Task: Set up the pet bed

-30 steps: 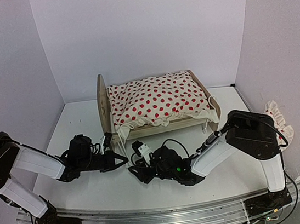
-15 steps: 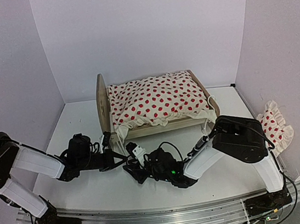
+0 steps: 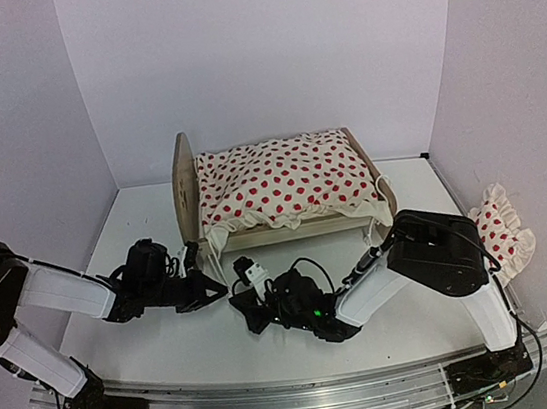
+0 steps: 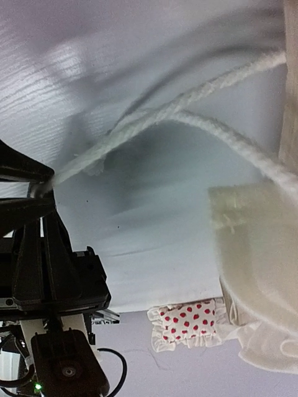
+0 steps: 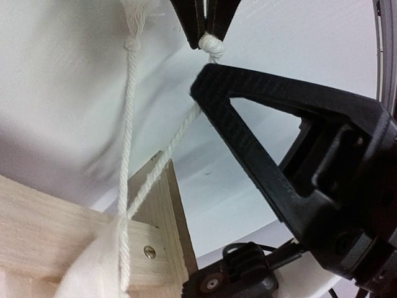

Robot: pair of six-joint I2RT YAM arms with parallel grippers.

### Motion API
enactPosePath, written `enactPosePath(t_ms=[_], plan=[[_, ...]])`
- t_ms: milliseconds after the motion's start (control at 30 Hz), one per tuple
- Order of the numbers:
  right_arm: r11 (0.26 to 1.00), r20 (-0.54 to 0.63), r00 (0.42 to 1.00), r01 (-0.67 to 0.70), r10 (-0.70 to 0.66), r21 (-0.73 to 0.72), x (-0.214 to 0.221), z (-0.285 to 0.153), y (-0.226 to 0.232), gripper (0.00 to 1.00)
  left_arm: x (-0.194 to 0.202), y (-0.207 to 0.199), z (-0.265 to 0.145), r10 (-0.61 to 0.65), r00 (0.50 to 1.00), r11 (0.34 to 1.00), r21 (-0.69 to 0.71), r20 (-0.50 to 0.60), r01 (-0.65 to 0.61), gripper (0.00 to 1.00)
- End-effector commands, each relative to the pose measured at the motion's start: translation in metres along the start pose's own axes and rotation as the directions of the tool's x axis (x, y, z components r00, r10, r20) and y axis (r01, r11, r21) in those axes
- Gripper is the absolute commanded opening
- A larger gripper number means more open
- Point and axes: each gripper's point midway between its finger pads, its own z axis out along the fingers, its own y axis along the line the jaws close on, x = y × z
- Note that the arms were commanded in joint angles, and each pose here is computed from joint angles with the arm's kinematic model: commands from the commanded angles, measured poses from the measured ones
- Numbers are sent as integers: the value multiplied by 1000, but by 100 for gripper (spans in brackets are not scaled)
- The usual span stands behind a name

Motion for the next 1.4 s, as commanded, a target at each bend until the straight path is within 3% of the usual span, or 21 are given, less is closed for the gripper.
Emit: enactPosePath(t_ms=[0,167,300,400,600,867,1133,1367], plan=[[996,-19,997,-79,80,31,-17,2,-6,0,-19,34,-16,-77,996,973,-215,48,85,19],[976,-57,976,-206,211,71,-13,3,-20,0,-28,31,-37,13,1000,940,-342,-9,-15,28],[972,-92,968,-232,235,44,-15,16,-12,0,-43,-5,-51,162,986,946,-277,-42,-167,26],[956,-101,950,-294,294,18,-17,32,-4,0,-61,-34,-55,238,971,953,-200,25,-228,29],[903,-101,900,-429,425,-21,-20,53,7,0,-87,-19,-43,286,946,934,-264,152,-240,44],[877,-88,873,-478,480,37,-16,39,3,0,-93,-18,-16,394,902,896,-295,178,-333,41],[875,-100,870,-485,483,8,-20,35,12,0,-92,16,-13,363,907,881,-397,214,-259,33],[861,-100,858,-508,503,-25,-23,41,17,0,-87,26,-3,410,875,868,-406,258,-286,33]])
